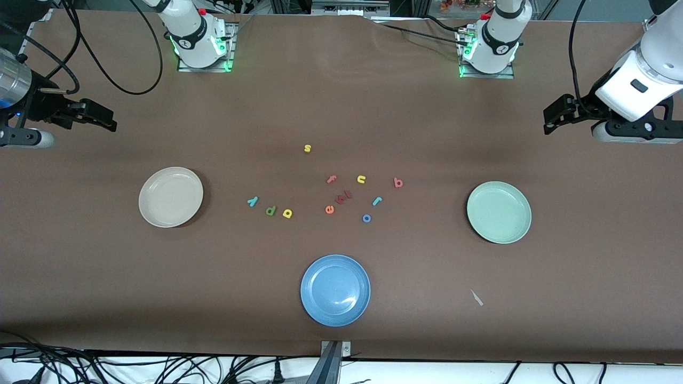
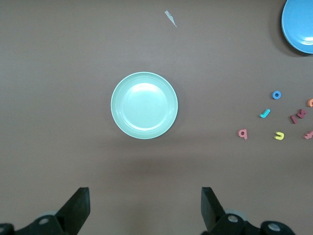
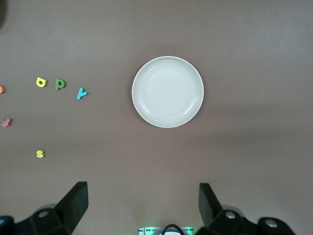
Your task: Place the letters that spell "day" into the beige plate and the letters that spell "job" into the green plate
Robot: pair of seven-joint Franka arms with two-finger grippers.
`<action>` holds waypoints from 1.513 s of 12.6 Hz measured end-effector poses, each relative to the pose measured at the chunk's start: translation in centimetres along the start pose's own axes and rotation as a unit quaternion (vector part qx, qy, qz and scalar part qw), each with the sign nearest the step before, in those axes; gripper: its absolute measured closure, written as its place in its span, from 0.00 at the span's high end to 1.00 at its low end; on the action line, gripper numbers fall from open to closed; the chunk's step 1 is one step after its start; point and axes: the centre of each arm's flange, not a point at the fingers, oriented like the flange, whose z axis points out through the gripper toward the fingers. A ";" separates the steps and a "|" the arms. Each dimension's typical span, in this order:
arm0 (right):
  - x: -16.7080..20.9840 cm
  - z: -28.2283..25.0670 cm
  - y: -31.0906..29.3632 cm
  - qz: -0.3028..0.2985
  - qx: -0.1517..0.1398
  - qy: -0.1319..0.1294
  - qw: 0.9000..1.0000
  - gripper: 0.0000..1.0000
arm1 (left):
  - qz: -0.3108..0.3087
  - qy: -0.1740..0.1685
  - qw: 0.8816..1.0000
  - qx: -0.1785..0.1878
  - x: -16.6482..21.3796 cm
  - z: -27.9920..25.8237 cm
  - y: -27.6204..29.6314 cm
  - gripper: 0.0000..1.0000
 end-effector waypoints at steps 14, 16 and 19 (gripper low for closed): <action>0.0 0.0 0.0 0.000 0.000 0.001 1.000 1.00 | 0.000 0.001 1.000 0.000 0.0 0.0 0.0 1.00; 0.0 0.0 -0.1 -0.001 0.000 0.001 1.000 1.00 | -0.003 0.001 1.000 0.000 0.1 0.0 -0.2 1.00; 0.1 0.1 -0.1 -0.001 0.000 0.001 1.000 1.00 | -0.004 0.004 1.000 0.000 0.1 -0.3 -0.3 1.00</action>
